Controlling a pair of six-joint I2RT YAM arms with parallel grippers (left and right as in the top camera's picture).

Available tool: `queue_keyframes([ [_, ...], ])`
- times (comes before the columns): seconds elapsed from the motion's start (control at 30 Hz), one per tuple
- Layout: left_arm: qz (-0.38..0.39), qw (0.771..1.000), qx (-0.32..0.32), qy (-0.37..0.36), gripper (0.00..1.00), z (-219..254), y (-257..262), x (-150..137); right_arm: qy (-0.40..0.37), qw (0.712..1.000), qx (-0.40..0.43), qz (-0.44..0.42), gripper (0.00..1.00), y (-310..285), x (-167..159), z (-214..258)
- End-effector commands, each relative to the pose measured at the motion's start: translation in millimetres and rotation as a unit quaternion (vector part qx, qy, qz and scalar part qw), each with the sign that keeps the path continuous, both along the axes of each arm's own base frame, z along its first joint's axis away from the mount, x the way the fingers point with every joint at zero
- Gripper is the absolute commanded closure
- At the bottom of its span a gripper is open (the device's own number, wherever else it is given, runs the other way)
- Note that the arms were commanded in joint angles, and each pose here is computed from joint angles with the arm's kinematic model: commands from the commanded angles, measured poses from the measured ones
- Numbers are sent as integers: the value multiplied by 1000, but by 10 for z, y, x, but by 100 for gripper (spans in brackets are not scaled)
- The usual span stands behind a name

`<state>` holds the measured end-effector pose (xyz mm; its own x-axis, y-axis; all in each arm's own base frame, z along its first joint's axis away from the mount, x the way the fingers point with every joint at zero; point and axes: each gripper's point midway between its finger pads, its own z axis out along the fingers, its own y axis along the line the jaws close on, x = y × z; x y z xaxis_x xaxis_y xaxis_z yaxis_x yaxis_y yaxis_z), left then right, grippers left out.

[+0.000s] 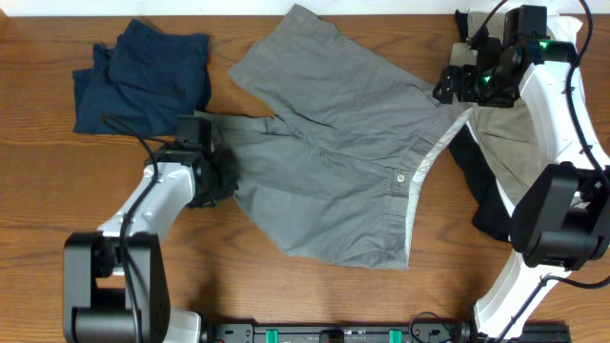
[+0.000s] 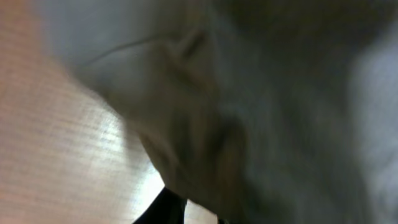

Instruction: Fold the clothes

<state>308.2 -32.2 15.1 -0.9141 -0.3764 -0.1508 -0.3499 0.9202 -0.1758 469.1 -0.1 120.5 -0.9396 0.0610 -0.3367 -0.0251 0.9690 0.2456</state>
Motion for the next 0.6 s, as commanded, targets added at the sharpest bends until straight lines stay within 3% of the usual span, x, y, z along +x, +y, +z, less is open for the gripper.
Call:
queue_keyframes([
  [0.0,0,999,-20,-31,81,10,-76,182,-28,1000,-1,14,1,60,26,205],
  [0.27,-39,978,-102,-179,81,522,-418,889,-32,999,-1,14,1,60,47,215],
  [0.57,-105,960,-112,-234,81,695,-898,1010,-32,999,-1,14,1,59,47,214],
])
